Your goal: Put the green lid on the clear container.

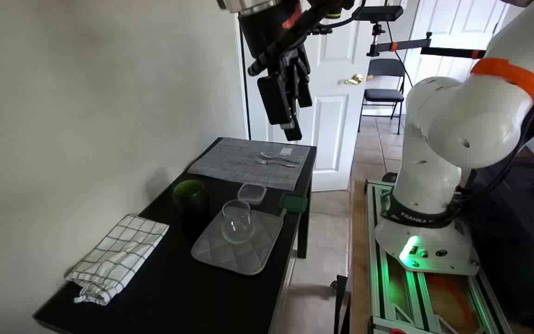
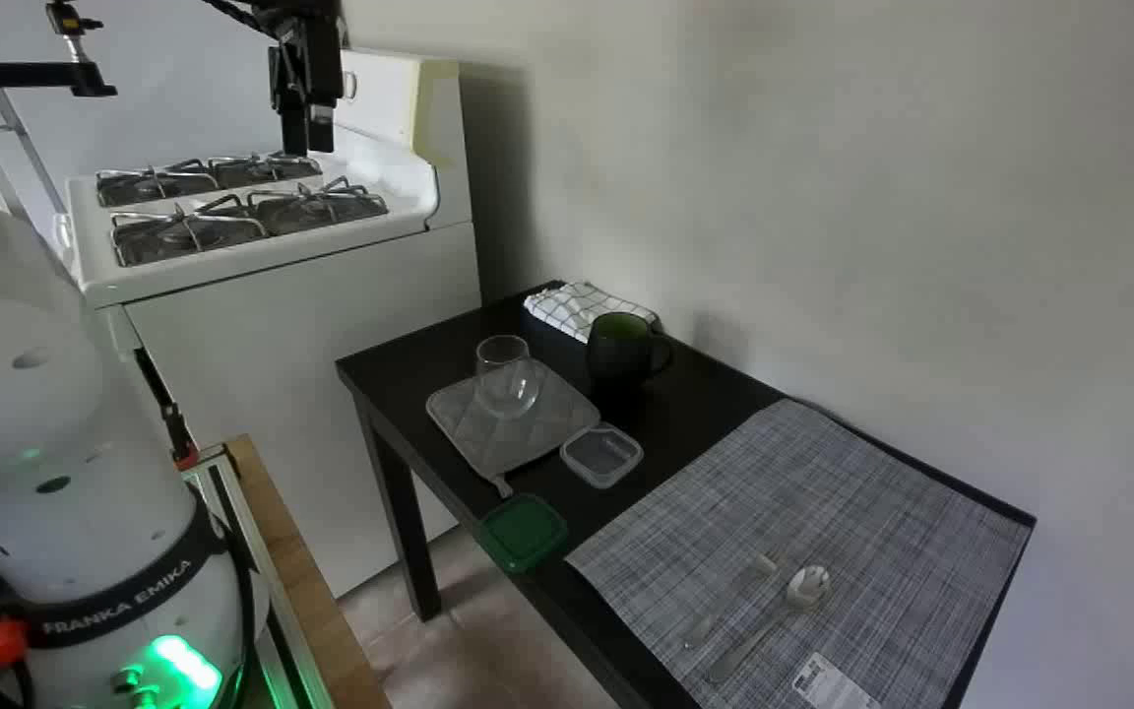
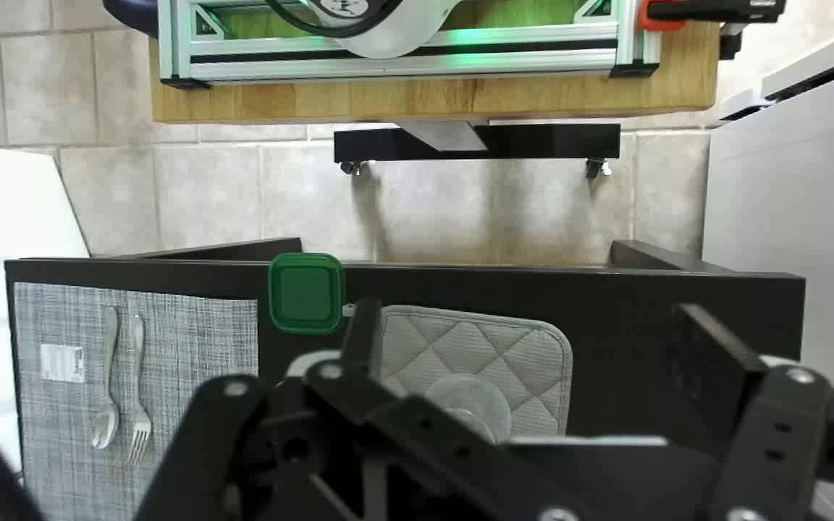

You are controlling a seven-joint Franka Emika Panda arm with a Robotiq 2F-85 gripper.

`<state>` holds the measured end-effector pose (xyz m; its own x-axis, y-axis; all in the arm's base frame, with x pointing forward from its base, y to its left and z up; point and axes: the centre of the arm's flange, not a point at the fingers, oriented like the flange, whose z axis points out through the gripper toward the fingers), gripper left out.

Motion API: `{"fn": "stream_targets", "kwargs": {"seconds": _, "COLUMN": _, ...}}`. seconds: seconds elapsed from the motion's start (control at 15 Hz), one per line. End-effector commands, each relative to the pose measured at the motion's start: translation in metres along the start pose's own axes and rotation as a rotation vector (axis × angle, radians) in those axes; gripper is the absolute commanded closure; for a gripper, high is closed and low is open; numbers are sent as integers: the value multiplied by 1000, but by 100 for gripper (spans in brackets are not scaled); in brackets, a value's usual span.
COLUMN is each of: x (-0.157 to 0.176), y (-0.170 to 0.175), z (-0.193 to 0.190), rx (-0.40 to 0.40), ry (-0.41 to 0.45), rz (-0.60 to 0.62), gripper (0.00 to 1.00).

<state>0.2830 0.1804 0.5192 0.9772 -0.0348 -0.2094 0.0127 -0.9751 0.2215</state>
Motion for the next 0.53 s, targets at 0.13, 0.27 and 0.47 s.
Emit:
{"fn": "stream_targets", "kwargs": {"seconds": 0.13, "x": 11, "y": 1, "z": 12, "rx": -9, "ry": -33, "rz": 26, "gripper": 0}}
{"fn": "stream_targets", "kwargs": {"seconds": 0.27, "x": 23, "y": 6, "z": 37, "rx": -35, "ry": -86, "rz": 65, "gripper": 0}}
{"fn": "stream_targets", "kwargs": {"seconds": 0.47, "x": 38, "y": 9, "z": 78, "rx": -91, "ry": -124, "rz": 65, "gripper": 0}}
